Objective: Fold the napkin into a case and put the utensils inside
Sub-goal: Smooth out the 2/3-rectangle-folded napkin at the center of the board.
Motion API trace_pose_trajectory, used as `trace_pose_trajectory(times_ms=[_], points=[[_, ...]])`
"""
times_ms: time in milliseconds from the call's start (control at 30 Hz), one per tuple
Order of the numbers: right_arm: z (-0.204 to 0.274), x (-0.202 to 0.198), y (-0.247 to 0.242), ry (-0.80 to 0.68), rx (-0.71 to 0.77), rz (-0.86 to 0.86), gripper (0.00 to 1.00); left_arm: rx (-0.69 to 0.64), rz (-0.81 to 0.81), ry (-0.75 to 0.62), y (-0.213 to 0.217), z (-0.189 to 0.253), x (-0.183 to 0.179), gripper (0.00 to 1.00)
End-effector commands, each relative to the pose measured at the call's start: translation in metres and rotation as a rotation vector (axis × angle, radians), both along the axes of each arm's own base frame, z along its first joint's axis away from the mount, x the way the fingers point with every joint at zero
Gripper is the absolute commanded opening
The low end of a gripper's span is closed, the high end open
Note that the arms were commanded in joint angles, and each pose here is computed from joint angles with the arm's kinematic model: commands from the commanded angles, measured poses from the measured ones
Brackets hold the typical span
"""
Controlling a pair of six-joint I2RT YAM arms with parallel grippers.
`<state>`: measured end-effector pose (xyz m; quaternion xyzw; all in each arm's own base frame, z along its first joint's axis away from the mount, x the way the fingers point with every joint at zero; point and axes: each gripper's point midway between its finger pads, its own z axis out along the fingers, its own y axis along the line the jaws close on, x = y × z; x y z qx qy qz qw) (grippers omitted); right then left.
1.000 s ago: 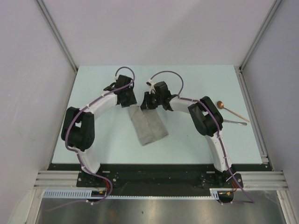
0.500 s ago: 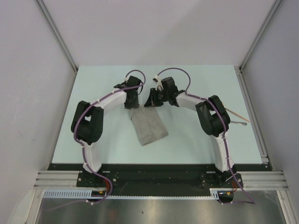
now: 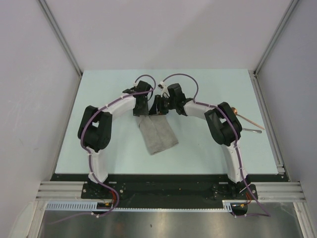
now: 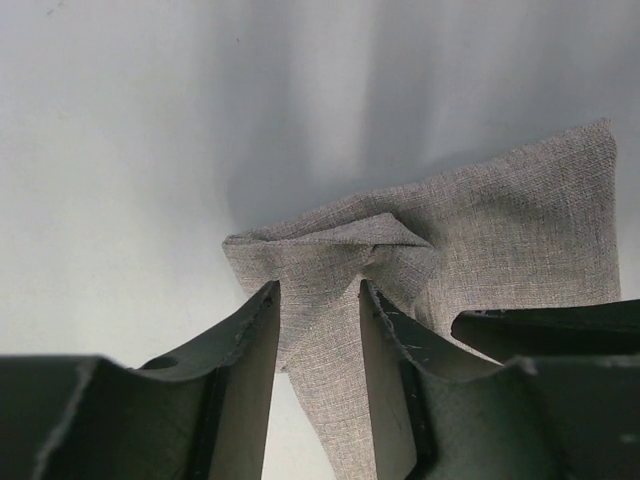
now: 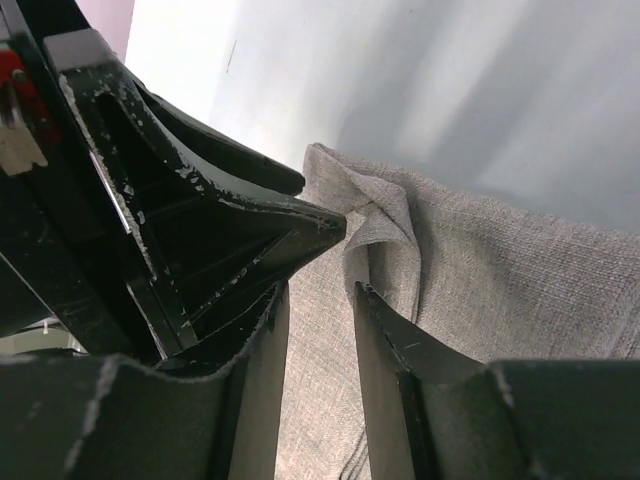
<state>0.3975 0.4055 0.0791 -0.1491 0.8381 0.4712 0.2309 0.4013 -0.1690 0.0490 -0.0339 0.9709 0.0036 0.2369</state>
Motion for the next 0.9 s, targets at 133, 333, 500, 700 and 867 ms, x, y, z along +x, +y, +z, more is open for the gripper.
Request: trace_pose_trajectory(times_ms=[133, 333, 500, 700, 867], points=[[-0.008, 0.006, 0.01, 0.004, 0.035, 0.022, 0.38, -0.019, -0.03, -0.013, -0.014, 0.002, 0.012, 0.32], [-0.012, 0.01, 0.014, 0.004, 0.035, 0.024, 0.38, -0.039, -0.027, -0.035, -0.015, 0.007, 0.013, 0.18], [-0.015, 0.013, 0.015, 0.004, 0.032, 0.015, 0.39, -0.062, -0.034, -0.039, -0.018, 0.013, 0.011, 0.04], [-0.017, 0.023, 0.019, -0.01, 0.033, -0.01, 0.37, -0.111, -0.038, -0.036, -0.027, 0.018, 0.01, 0.0], [-0.027, 0.034, 0.018, -0.003, 0.02, -0.036, 0.15, -0.15, -0.027, -0.052, -0.031, 0.025, 0.008, 0.0]])
